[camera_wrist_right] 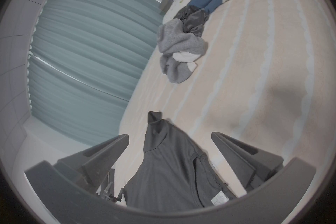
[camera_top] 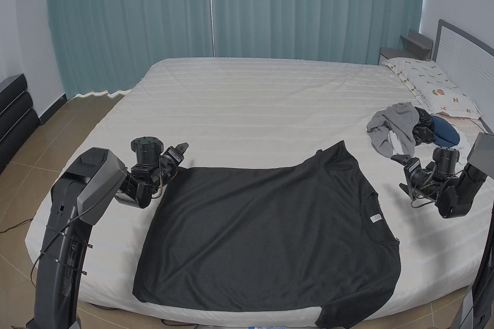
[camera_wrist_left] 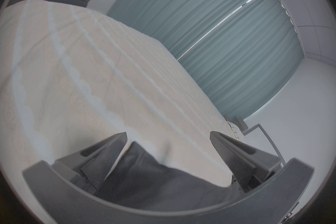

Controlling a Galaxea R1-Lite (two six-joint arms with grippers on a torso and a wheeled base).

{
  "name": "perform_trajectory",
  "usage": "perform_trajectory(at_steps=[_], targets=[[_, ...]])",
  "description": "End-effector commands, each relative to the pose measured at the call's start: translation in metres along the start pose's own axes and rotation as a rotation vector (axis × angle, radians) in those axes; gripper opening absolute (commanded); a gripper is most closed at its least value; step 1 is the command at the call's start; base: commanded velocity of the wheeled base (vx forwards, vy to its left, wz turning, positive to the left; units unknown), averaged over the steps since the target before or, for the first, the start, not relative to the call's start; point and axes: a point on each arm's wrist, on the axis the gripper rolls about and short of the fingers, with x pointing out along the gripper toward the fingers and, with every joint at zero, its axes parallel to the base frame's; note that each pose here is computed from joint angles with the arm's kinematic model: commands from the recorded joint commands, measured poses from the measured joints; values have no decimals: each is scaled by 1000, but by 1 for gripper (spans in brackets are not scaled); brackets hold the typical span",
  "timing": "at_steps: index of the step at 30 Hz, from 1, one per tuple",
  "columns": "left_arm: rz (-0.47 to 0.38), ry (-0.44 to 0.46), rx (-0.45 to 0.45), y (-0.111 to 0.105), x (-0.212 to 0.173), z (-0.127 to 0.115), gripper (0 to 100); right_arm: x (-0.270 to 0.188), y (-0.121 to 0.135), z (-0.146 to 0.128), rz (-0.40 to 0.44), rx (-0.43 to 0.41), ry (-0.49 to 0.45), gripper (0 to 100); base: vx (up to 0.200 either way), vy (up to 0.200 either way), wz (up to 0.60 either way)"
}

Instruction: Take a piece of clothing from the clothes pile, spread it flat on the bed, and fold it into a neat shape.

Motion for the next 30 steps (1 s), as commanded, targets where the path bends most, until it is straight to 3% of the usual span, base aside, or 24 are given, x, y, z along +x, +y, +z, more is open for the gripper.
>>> perform_trajectory(at_steps=[1, 6, 12, 13, 20, 24, 30], targets=[[-28, 43, 12, -9, -14, 5, 100, -12, -5, -14, 10, 13, 56, 100, 0, 0, 0], [-17, 54, 86, 0, -9, -2, 100, -13, -2, -22, 15, 5, 73, 100, 0, 0, 0], [-13, 39, 95, 7, 2, -6, 100, -13, -2, -21, 12, 6, 71, 100, 0, 0, 0], [-11, 34, 95, 7, 2, -6, 0, -13, -2, -21, 11, 6, 70, 100, 0, 0, 0], [-3, 8, 92, 10, 2, 0, 0, -13, -3, -22, 9, 5, 71, 100, 0, 0, 0], [9, -92, 89, 10, 6, 15, 0, -13, -4, -22, 7, 6, 73, 100, 0, 0, 0], [41, -150, 83, 17, 10, 24, 0, -12, -5, -22, 5, 5, 70, 100, 0, 0, 0]])
